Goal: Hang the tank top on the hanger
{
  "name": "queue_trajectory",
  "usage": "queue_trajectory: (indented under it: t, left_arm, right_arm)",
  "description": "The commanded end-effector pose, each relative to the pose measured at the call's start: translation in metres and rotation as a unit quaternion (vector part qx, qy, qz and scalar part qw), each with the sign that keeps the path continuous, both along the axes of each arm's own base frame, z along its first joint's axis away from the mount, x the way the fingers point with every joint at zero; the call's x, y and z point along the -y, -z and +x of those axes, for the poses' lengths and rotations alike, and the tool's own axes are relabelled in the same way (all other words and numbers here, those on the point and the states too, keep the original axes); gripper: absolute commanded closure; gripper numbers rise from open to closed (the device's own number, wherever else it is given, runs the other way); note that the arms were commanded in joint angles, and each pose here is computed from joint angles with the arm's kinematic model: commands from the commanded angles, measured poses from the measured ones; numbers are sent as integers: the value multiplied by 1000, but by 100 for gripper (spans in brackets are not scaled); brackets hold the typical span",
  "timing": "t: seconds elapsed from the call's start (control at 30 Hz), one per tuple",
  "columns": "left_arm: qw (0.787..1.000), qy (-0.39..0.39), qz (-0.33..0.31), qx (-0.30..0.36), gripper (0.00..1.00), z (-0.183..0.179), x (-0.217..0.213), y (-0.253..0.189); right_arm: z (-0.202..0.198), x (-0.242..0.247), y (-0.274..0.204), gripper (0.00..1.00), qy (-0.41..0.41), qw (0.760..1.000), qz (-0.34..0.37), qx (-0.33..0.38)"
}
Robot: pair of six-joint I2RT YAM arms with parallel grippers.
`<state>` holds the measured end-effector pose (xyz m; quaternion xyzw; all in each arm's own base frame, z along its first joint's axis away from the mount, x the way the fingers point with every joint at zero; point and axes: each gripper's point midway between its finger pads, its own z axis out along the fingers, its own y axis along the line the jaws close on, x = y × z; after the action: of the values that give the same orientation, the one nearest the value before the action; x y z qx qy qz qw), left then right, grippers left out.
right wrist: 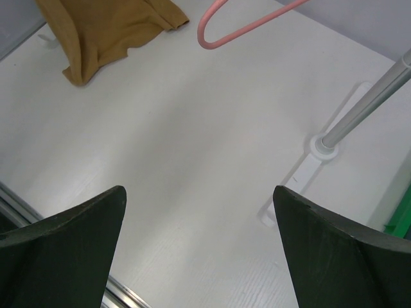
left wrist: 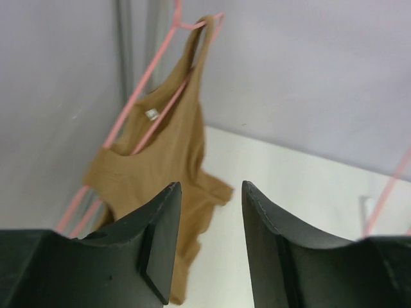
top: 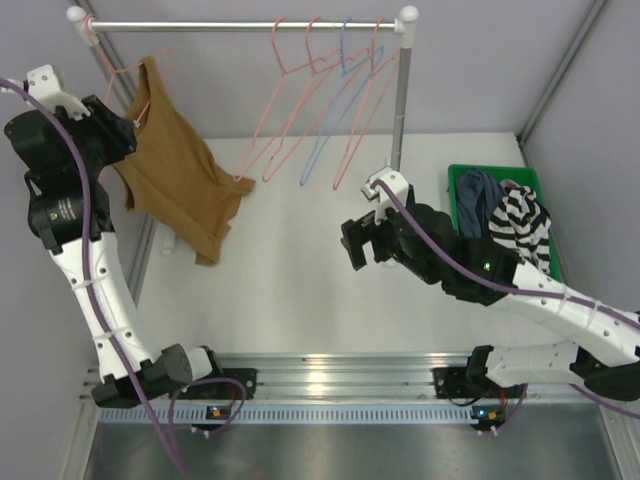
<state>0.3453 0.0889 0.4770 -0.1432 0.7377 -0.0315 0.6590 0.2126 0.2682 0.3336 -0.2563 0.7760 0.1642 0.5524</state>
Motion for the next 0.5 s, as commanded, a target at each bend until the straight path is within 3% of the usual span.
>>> queue_trajectory:
  t: [0.0,0.33,0.47]
  left_arm:
    - [991,99,-42,76,53,-18,50,-36]
    - [973,209,-70,72,55,-37,159,-16]
    - [963,254,-91,22,55,-50,193,38]
  right_arm:
    - [-3,2,-12,3,1,1000,26,10]
    - [-8,30,1,2,35,998,43,6]
    - [-12,48,7,2,51,997,50,8]
